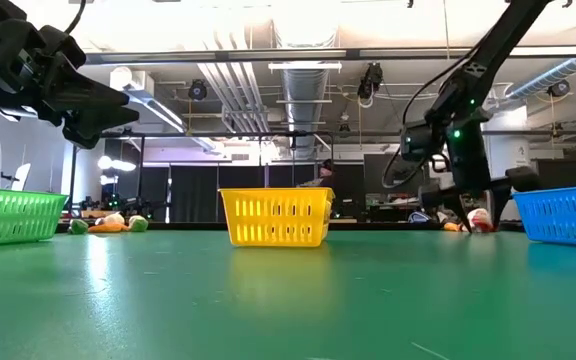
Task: Sort produce into baskets
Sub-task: Put the red mushroom into the blue bin
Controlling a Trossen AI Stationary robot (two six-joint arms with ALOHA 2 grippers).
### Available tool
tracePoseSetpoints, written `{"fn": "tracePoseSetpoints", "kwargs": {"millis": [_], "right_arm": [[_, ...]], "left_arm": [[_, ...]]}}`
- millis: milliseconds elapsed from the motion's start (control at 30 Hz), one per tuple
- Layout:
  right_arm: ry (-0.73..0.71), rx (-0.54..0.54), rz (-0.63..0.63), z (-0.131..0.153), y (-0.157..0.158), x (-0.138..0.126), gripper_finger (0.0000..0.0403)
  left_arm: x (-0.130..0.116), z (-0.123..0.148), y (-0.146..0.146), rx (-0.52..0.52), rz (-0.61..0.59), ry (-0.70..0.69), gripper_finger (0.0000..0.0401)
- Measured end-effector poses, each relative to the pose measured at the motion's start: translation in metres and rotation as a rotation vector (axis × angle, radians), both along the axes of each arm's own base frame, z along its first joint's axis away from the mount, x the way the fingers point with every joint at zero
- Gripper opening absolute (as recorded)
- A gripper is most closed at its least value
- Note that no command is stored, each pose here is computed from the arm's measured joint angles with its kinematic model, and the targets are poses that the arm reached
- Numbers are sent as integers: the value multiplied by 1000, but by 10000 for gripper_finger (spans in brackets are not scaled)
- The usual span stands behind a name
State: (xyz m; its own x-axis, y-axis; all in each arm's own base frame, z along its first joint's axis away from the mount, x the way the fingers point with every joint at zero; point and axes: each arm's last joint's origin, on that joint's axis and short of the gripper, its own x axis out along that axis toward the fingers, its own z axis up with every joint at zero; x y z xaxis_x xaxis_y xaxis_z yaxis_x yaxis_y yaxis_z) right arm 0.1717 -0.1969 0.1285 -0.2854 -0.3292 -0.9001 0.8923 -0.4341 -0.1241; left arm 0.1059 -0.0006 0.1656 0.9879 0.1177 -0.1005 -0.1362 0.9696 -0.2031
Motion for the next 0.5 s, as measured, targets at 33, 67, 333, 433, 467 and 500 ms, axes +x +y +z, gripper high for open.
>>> {"fn": "tracePoseSetpoints", "kwargs": {"millis": [33, 67, 333, 433, 467, 500], "right_arm": [[7, 7, 22, -1, -1, 1, 183], [11, 11, 35, -3, -1, 1, 181], [-21, 6, 73, 0, -3, 3, 121], [-44, 15, 100, 5, -1, 3, 84], [-60, 23, 113, 8, 0, 3, 73], [-77, 30, 128, 10, 1, 5, 62]], "left_arm": [[0, 0, 0, 0, 0, 0, 158], [0, 0, 0, 0, 0, 0, 158], [0, 0, 0, 0, 0, 0, 158], [0, 0, 0, 0, 0, 0, 158], [0, 0, 0, 0, 0, 0, 158], [0, 0, 0, 0, 0, 0, 158]]}}
